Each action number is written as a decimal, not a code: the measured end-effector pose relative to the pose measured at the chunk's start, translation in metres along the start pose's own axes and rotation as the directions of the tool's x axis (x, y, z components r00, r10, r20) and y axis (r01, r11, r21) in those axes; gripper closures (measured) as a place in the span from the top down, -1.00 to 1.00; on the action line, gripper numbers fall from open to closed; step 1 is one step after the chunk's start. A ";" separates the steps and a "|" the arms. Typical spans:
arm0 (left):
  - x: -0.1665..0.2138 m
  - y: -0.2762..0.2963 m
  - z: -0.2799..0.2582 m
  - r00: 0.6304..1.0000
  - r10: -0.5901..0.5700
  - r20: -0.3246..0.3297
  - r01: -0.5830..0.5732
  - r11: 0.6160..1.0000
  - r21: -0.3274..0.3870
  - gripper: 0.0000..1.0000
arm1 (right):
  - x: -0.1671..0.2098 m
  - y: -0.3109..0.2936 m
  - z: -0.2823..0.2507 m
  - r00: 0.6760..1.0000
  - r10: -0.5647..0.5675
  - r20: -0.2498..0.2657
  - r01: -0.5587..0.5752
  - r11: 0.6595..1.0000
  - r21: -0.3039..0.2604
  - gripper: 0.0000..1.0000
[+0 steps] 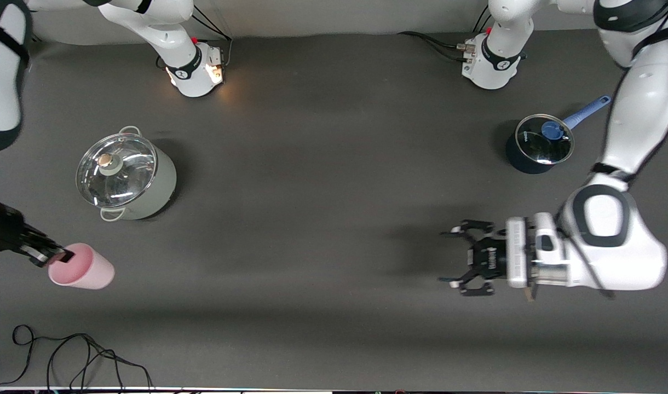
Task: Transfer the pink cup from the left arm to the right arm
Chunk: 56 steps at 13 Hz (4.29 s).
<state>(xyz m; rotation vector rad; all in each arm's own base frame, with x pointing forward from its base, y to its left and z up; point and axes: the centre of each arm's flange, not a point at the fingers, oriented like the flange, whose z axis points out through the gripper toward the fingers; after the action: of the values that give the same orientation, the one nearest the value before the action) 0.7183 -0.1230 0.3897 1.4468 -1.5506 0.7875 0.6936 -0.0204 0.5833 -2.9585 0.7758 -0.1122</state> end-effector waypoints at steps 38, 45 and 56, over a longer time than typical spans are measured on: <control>0.118 0.120 -0.105 -0.174 -0.983 0.051 0.469 -0.037 0.883 1.00 | 0.037 0.137 0.237 0.763 -0.598 0.244 0.618 0.786 -0.005 0.99; 0.124 0.117 -0.080 -0.182 -0.982 0.042 0.393 -0.034 0.919 1.00 | -0.022 0.134 0.029 0.829 -0.516 0.217 0.538 0.841 -0.053 1.00; 0.135 0.130 -0.079 -0.104 -0.995 0.004 0.318 -0.030 0.948 1.00 | -0.083 0.118 -0.034 0.900 -0.411 0.142 0.421 0.906 -0.049 1.00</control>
<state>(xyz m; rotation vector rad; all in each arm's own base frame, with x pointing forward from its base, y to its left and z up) 0.6079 -0.0964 0.5579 3.2685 -0.1688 -0.3139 0.5606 -0.0840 0.6011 -3.1181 0.1219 0.0869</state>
